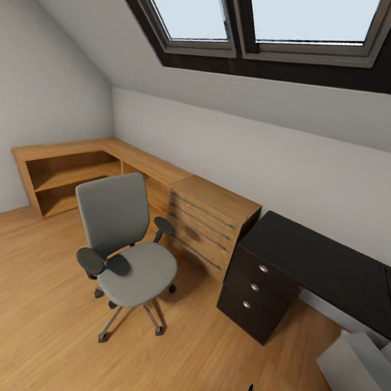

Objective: In the bedroom, organize the workspace by keeping the computer under the desk, ensuring the monitor is on the desk, placing the keyboard on the desk next to the monitor, placing the mouse on the desk next to the keyboard, moving the folder from the swivel chair onto the desk next to the mouse, stacking the notebook on top of the folder with the pen on top of the notebook, and positioning the swivel chair next to the desk.

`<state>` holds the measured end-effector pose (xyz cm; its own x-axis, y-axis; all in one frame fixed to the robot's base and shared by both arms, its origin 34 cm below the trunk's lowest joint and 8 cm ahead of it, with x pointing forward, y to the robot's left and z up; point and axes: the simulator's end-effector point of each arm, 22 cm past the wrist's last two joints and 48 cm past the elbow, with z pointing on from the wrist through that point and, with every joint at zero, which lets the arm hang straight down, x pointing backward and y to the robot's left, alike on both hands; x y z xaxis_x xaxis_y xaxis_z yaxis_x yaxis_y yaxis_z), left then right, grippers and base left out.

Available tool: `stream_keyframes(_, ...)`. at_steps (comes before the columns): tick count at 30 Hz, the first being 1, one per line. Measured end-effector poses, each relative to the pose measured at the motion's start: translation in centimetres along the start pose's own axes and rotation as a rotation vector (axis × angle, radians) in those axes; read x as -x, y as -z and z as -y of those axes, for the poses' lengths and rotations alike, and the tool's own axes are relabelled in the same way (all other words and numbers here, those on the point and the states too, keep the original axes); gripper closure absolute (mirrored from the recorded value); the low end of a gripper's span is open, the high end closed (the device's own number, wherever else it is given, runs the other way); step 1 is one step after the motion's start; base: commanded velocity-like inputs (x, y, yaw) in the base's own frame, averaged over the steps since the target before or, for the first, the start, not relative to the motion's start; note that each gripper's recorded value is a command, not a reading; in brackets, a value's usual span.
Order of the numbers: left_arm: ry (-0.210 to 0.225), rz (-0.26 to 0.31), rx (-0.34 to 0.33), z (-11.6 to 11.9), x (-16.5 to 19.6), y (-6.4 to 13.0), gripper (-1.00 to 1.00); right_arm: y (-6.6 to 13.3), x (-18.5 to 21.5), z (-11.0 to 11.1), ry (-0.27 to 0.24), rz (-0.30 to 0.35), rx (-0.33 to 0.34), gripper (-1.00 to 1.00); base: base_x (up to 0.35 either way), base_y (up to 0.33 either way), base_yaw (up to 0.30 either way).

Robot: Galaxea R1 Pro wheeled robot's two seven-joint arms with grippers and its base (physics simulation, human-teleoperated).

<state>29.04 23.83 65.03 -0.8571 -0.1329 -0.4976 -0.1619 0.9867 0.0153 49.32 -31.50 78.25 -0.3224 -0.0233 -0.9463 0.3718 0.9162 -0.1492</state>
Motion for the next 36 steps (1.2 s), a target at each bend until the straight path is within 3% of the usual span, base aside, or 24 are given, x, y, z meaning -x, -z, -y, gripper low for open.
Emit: stream_keyframes(36,-0.006,-0.027,0.009,-0.6,-1.1,0.0,-1.00,0.3,-1.1,0.1,0.009,-0.022,-0.003,-1.00,0.000,0.000,0.258)
